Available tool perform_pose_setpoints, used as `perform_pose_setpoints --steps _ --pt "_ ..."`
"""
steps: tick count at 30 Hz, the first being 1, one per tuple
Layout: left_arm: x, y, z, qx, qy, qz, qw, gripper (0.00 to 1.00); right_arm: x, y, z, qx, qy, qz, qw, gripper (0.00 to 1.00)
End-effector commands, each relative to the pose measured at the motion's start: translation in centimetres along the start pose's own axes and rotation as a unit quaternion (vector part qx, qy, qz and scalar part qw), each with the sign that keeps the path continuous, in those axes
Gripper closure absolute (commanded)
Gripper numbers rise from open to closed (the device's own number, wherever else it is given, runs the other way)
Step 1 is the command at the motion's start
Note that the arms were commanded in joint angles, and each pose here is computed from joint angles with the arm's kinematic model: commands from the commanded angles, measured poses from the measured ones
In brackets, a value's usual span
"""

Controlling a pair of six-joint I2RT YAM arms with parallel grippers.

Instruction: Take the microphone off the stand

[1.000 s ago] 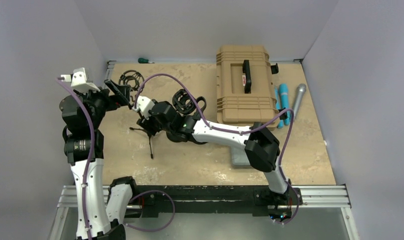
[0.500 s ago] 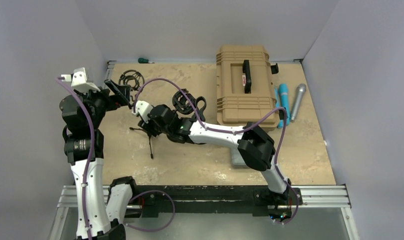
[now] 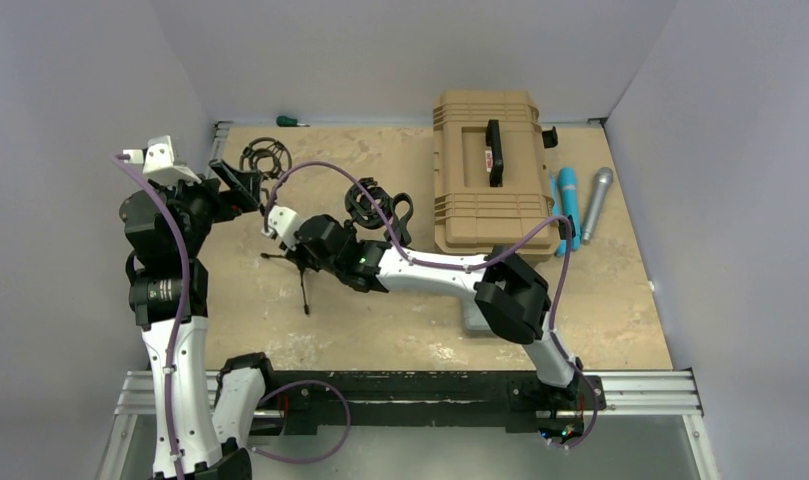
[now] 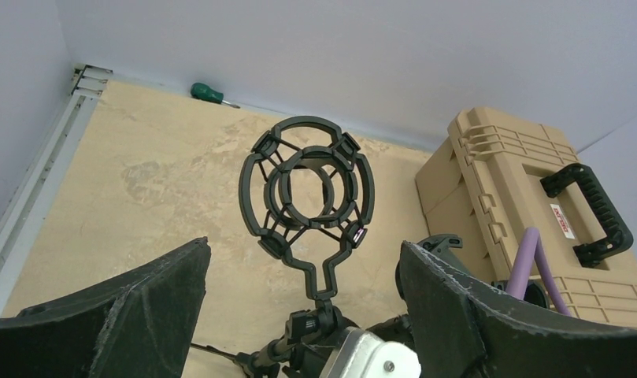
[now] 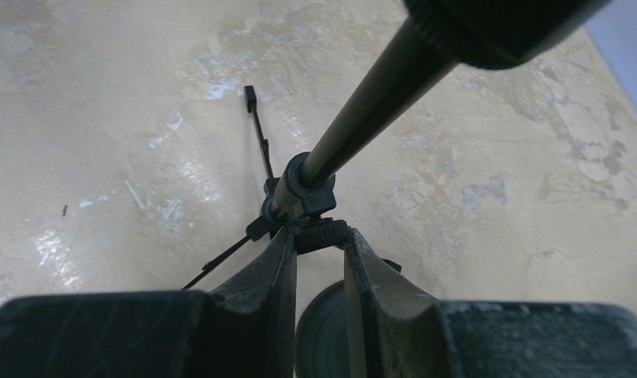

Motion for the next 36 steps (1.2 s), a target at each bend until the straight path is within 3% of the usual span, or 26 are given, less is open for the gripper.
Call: perform_pose_setpoints --steps 1,8,12,20,23,30,36 --pt "-0.8 -0.2 -0.1 0.005 -0.025 0.003 1.000 0.13 -0.4 -1.3 -1.2 0.116 0.002 -0.044 0.992 1.00" --pt "-0.7 -0.1 -0.2 0.000 -0.026 0.004 1.000 0.13 2.1 -0.9 -2.4 0.313 0.049 -0.163 0.934 1.00" --pt "-0.7 0.0 -0.1 -0.002 -0.026 0.004 1.000 0.13 1.8 -0.5 -2.4 0.328 0.048 -0.200 0.922 1.00" --pt "-0.8 0.1 -0.3 -0.009 -0.030 0.006 0.999 0.13 0.8 1.3 -1.5 0.309 0.041 -0.227 0.923 1.00" --pt "-0.8 0.1 -0.4 -0.010 -0.032 0.008 0.999 0.13 -0.2 1.6 -1.7 0.289 0.026 -0.203 0.935 0.79" --pt "-0.8 0.1 -0.5 -0.013 -0.033 0.008 0.999 0.13 -3.0 1.2 -3.7 0.194 -0.026 -0.087 0.977 0.46" --pt "-0.8 0.1 -0.5 -0.012 -0.033 0.008 0.999 0.13 -3.9 -1.0 -6.4 0.080 -0.086 0.032 0.993 0.37"
Point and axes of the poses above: each gripper's point midway between its finger pads, its own z axis out along the fingers, its own y axis along the line the jaws close on, x = y × z, the point moved 8 cm from there along -z, back along the fingers, and after that the axes turned 5 degrees about -z, right-handed, at the moved point
